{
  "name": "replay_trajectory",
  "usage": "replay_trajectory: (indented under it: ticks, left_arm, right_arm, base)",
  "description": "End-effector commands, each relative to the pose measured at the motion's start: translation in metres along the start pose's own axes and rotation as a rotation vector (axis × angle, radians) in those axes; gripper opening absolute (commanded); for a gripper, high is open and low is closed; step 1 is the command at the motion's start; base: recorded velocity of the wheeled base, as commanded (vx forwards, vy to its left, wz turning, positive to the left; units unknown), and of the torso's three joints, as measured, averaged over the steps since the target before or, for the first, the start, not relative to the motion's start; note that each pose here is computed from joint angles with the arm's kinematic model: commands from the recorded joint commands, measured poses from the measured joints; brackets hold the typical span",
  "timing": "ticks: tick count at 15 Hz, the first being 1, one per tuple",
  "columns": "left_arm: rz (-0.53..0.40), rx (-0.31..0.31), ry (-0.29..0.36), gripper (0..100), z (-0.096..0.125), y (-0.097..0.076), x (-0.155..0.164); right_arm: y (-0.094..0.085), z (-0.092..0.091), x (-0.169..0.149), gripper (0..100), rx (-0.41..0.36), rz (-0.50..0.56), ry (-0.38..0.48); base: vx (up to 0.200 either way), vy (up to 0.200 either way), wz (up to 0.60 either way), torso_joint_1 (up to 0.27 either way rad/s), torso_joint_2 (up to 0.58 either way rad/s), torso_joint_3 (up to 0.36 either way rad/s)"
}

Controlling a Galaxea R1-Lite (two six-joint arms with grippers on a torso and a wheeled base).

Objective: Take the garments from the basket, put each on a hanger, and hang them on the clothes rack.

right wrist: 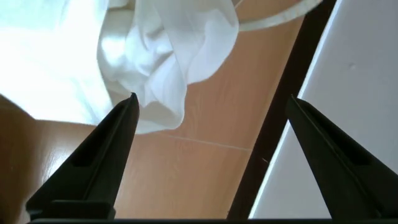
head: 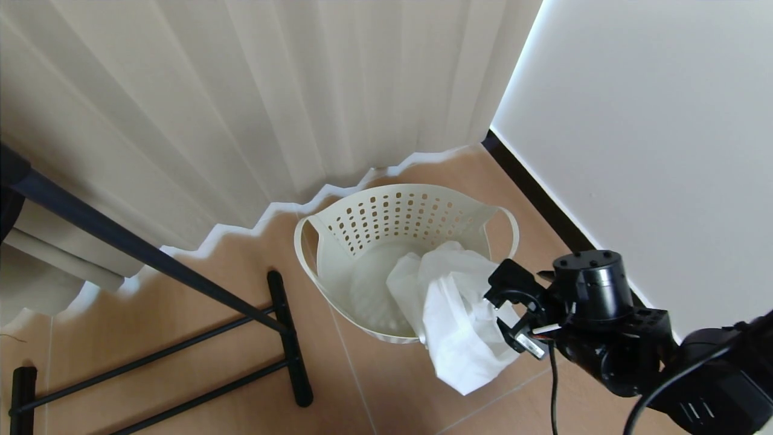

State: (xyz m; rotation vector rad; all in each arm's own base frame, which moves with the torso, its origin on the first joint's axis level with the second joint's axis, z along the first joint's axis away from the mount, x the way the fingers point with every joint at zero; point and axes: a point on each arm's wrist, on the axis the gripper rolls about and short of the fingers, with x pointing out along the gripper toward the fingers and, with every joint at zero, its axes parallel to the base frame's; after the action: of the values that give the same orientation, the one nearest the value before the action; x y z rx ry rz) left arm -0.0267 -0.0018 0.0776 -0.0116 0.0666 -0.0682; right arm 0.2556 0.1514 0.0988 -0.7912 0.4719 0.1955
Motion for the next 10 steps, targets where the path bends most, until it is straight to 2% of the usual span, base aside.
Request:
replay_trajectory:
  ticks: [1, 5, 10]
  left_arm:
    - [0.001, -0.002, 0.001, 100, 0.0, 0.0, 0.0]
    - [0.001, -0.002, 0.001, 100, 0.0, 0.0, 0.0]
    - [0.001, -0.002, 0.001, 100, 0.0, 0.0, 0.0]
  right_arm:
    - [0.019, 0.009, 0.029, 100, -0.028, 0.014, 0.021]
    - [0.015, 0.027, 0.042, 100, 0.001, -0.009, -0.021]
    - [0.015, 0.035, 0.061, 100, 0.021, -0.022, -0.029]
  base:
    - [0.0, 0.0, 0.0, 0.0, 0.0, 0.0]
    - [0.0, 0.0, 0.0, 0.0, 0.0, 0.0]
    - [0.0, 0.0, 0.0, 0.0, 0.0, 0.0]
